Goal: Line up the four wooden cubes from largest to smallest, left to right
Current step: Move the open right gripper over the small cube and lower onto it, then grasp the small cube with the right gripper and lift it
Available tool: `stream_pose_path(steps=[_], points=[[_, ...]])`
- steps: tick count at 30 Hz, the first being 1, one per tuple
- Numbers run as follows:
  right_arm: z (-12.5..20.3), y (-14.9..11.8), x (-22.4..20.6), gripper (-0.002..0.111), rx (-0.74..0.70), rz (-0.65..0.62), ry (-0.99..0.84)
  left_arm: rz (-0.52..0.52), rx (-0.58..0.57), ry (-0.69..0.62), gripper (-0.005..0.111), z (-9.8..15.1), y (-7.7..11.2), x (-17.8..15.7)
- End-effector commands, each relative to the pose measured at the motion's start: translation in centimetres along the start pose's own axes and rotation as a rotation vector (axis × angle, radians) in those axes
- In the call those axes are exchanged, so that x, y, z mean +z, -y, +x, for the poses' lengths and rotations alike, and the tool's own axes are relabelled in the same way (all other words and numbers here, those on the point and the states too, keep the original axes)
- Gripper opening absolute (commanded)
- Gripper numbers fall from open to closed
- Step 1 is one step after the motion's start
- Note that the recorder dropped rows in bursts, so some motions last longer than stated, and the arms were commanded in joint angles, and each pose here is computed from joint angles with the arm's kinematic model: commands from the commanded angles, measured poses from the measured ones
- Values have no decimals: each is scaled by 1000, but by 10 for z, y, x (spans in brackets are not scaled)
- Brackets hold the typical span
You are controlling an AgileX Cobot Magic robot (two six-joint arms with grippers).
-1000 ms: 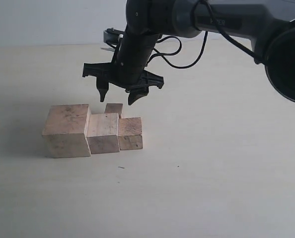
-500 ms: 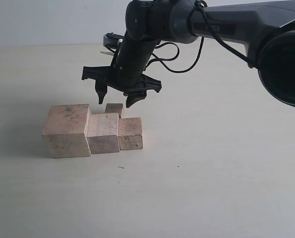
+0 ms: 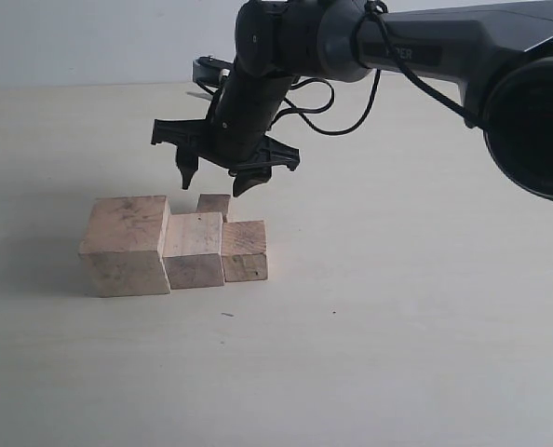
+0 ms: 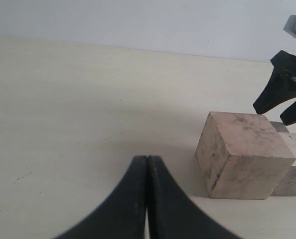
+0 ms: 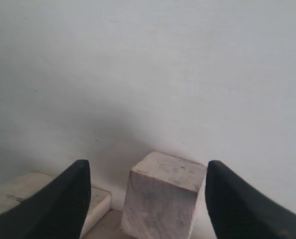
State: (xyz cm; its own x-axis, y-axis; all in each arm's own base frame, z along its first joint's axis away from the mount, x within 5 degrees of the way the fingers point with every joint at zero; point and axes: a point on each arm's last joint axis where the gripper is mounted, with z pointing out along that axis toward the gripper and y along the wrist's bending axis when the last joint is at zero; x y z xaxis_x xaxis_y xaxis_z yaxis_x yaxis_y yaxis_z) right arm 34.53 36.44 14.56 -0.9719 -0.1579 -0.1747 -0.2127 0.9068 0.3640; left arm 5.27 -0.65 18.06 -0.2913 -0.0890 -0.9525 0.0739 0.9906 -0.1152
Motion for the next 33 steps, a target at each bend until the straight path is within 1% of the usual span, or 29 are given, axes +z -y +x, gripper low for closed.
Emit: stream_pose_path(steps=[1, 7, 11, 22, 25, 26, 28, 31, 33], points=[[-5, -3, -3, 63, -3, -25, 47, 5, 4, 13, 0, 0, 0, 0], [-2, -1, 0, 63, -2, -11, 20, 5, 4, 13, 0, 0, 0, 0], [0, 3, 11, 63, 2, 6, -1, 5, 4, 13, 0, 0, 0, 0], [2, 8, 23, 63, 10, 19, -26, 5, 4, 13, 0, 0, 0, 0], [2, 8, 24, 60, 10, 21, -29, 5, 4, 13, 0, 0, 0, 0], [2, 8, 24, 58, 10, 20, -27, 5, 4, 13, 0, 0, 0, 0], [2, 8, 24, 50, 10, 17, -20, 5, 4, 13, 0, 0, 0, 0], [0, 7, 23, 30, -15, 13, 0, 5, 4, 13, 0, 0, 0, 0], [-2, 5, 20, 17, -79, 6, 11, 5, 4, 13, 0, 0, 0, 0]])
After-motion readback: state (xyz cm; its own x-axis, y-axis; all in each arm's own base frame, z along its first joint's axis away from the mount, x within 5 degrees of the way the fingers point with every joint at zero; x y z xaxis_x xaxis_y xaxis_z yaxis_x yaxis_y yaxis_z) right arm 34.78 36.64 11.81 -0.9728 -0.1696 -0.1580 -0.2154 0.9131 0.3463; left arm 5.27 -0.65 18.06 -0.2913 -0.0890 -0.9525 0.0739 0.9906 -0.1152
